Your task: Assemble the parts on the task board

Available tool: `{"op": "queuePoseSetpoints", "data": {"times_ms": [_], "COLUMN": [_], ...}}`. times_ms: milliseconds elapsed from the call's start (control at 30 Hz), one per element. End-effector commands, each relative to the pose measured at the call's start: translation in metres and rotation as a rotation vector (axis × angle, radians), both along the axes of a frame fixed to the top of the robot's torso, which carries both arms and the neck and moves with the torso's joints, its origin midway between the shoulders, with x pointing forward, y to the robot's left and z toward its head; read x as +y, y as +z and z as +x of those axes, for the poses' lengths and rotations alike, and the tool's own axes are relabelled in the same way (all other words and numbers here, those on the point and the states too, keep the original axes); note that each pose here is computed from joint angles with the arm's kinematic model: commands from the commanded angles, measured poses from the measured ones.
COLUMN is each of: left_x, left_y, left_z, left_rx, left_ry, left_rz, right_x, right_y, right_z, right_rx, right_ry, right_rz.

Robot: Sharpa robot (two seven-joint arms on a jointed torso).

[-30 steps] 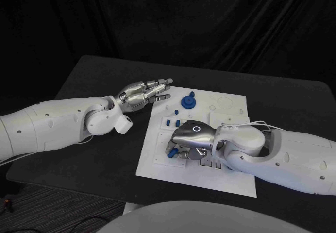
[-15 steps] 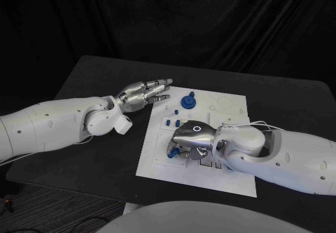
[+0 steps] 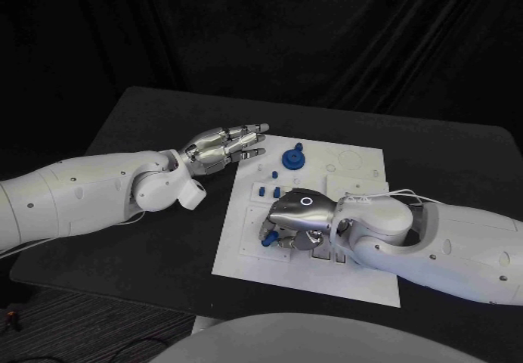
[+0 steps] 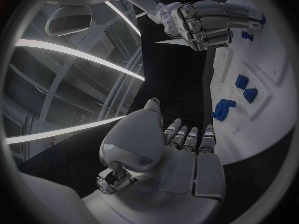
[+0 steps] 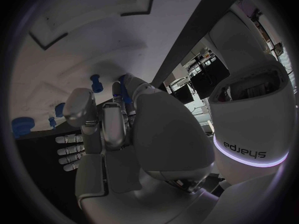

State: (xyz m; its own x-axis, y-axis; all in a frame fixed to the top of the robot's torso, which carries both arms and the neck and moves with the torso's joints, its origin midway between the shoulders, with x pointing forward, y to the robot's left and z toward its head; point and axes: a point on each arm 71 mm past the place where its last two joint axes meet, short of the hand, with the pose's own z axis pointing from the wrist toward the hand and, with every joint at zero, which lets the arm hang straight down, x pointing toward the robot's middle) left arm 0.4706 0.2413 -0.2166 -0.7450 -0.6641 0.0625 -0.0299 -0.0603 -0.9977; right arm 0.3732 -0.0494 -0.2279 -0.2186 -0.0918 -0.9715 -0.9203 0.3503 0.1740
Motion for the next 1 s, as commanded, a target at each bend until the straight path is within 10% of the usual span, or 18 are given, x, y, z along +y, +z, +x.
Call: {"op": "queuePoseSetpoints", "data": {"times_ms": [33, 1000], "left_x": [-0.0020, -0.0009], "left_y": [-0.0002, -0.0014], "left_z": [-0.0012, -0.0015], "left_rx": [0.002, 0.007], "left_ry": [-0.017, -0.018], "left_rz": [-0.014, -0.012], "right_x": [0.0016, -0.0039], "right_y": [-0.0021, 0.0073], "right_z": [-0.0009, 0.0009], "right_rx": [-0.001, -0.040], "right_ry": [-0.014, -0.020], "right_rz": [-0.019, 0.047]}}
